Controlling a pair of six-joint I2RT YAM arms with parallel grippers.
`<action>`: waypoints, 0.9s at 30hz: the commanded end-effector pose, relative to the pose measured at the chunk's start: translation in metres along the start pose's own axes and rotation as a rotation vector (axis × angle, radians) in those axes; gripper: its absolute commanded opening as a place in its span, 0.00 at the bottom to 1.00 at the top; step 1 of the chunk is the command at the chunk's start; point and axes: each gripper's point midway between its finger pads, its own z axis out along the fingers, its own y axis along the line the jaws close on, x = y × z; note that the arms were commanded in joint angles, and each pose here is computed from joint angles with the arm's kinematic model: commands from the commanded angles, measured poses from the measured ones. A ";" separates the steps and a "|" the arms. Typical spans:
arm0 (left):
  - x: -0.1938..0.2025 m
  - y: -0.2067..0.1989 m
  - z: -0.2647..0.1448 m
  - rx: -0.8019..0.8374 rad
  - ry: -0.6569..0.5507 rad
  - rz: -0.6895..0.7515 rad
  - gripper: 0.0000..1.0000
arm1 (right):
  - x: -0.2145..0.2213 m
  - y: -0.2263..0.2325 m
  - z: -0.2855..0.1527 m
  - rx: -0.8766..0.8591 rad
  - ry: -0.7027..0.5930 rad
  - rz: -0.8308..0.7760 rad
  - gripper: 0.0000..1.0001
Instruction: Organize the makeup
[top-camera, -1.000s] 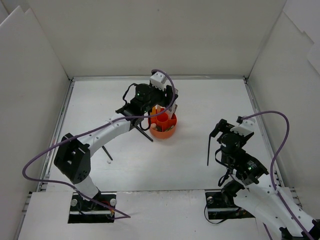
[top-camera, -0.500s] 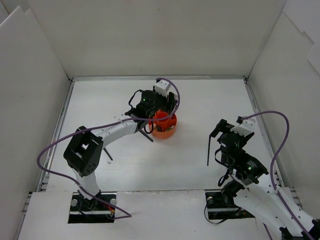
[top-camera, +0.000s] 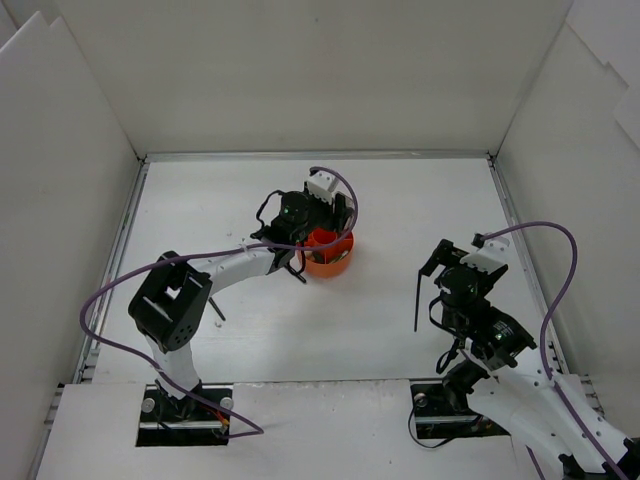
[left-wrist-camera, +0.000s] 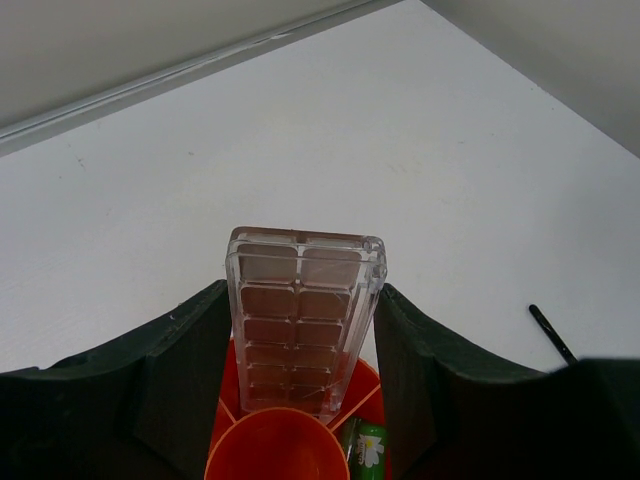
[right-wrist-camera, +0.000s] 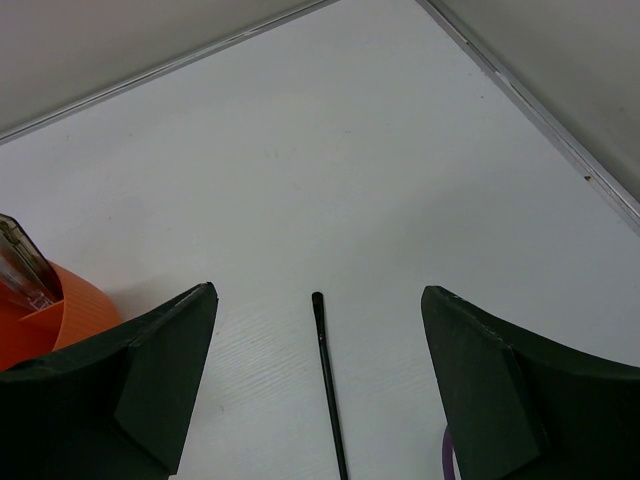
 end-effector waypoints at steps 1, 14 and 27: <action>-0.052 -0.013 -0.003 0.034 -0.169 -0.002 0.06 | -0.007 -0.001 0.003 0.024 -0.031 0.033 0.81; -0.067 -0.015 -0.015 0.015 -0.192 0.002 0.54 | -0.001 -0.001 0.002 0.024 -0.008 0.031 0.79; -0.081 -0.016 -0.035 -0.016 -0.191 -0.018 0.68 | 0.032 -0.004 0.002 0.049 0.123 -0.011 0.73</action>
